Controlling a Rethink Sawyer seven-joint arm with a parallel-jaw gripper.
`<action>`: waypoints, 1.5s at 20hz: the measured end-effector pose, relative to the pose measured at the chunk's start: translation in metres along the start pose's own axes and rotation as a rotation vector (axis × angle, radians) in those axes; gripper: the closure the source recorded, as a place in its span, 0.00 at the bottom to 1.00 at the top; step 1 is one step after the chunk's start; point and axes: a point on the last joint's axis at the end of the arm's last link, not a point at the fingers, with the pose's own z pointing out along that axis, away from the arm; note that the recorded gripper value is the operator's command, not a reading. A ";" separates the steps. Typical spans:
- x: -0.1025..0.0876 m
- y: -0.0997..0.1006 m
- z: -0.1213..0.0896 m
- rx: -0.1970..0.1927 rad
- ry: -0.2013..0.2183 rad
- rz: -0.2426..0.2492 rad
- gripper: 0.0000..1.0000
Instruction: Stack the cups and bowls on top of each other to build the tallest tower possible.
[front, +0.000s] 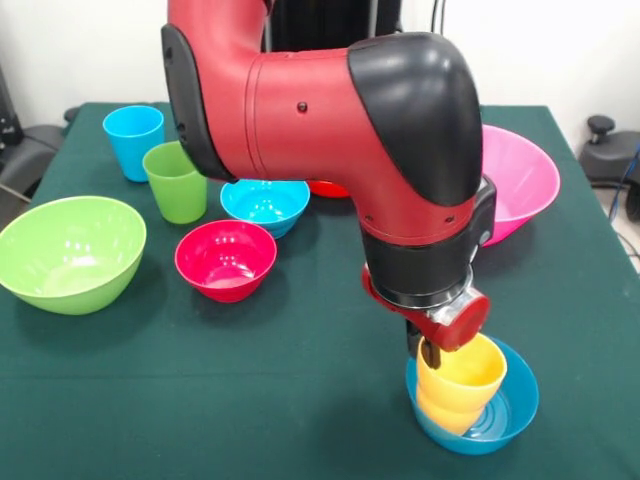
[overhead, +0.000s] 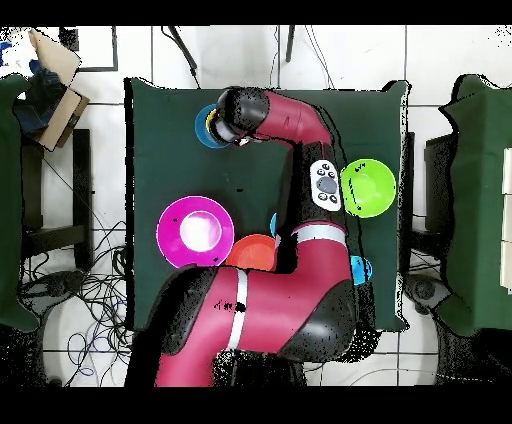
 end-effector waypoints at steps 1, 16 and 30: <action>0.000 0.000 0.000 -0.002 0.004 0.002 1.00; 0.008 0.001 0.003 -0.034 0.065 0.017 1.00; 0.028 0.012 0.011 -0.050 0.104 0.000 1.00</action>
